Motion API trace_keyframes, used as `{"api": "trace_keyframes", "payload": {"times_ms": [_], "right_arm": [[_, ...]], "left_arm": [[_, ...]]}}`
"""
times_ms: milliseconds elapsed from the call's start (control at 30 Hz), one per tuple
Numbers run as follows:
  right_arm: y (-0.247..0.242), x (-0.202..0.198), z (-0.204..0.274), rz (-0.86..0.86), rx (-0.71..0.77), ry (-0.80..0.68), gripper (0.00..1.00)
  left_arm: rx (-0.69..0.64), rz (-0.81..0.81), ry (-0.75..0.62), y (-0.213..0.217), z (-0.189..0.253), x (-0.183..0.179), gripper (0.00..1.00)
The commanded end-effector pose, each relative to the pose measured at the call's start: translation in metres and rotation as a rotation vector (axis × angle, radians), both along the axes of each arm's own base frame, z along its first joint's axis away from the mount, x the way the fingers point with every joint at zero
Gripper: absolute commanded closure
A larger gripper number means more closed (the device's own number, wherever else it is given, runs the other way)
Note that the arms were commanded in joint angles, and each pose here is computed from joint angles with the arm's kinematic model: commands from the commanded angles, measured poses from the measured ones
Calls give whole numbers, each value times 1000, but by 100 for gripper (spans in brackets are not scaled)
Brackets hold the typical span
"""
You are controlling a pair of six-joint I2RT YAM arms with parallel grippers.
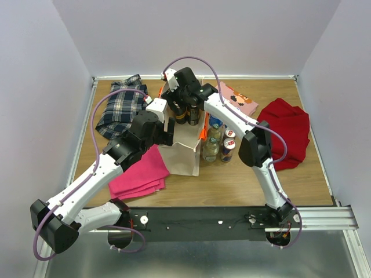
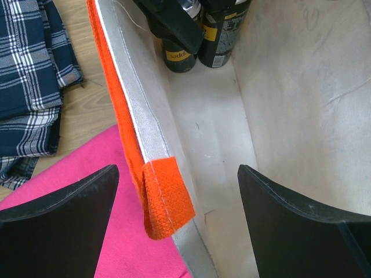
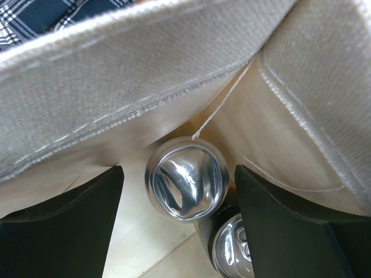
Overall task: Take the beverage out of the canvas bag
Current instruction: Take out the drink from the canvas bag.
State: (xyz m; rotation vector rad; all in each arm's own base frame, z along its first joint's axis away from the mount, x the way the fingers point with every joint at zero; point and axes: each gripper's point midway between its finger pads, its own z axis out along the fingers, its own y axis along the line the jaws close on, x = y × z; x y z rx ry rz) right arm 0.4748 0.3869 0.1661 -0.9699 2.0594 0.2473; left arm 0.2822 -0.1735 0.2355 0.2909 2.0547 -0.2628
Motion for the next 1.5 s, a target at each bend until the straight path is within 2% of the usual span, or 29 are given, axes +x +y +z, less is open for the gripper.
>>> {"api": "trace_keyframes", "payload": {"times_ms": [0, 400, 800, 967, 1200, 1233, 1300, 1333, 1467], "right_arm": [[-7, 4, -32, -37, -41, 48, 16], [-6, 0, -40, -26, -41, 76, 21], [-8, 2, -41, -45, -48, 76, 21], [-7, 1, -38, -36, -38, 75, 28], [-9, -2, -45, -24, -63, 94, 52], [-9, -3, -46, -24, -65, 97, 59], [-9, -3, -46, -22, -67, 95, 67], [-9, -3, -48, -21, -69, 97, 75], [-9, -2, -46, -22, -66, 94, 94]], "left_arm": [[2, 14, -22, 3, 7, 4, 7], [7, 13, -22, 3, 6, 5, 7], [-2, 8, -24, 2, 8, 4, 8], [1, 7, -22, 2, 6, 4, 8], [-3, 5, -19, 1, 6, 4, 8], [-4, 6, -21, 1, 6, 4, 8], [-3, 5, -19, 0, 6, 4, 8], [-4, 1, -20, 0, 6, 4, 8], [-2, 1, -19, -1, 6, 5, 8]]}}
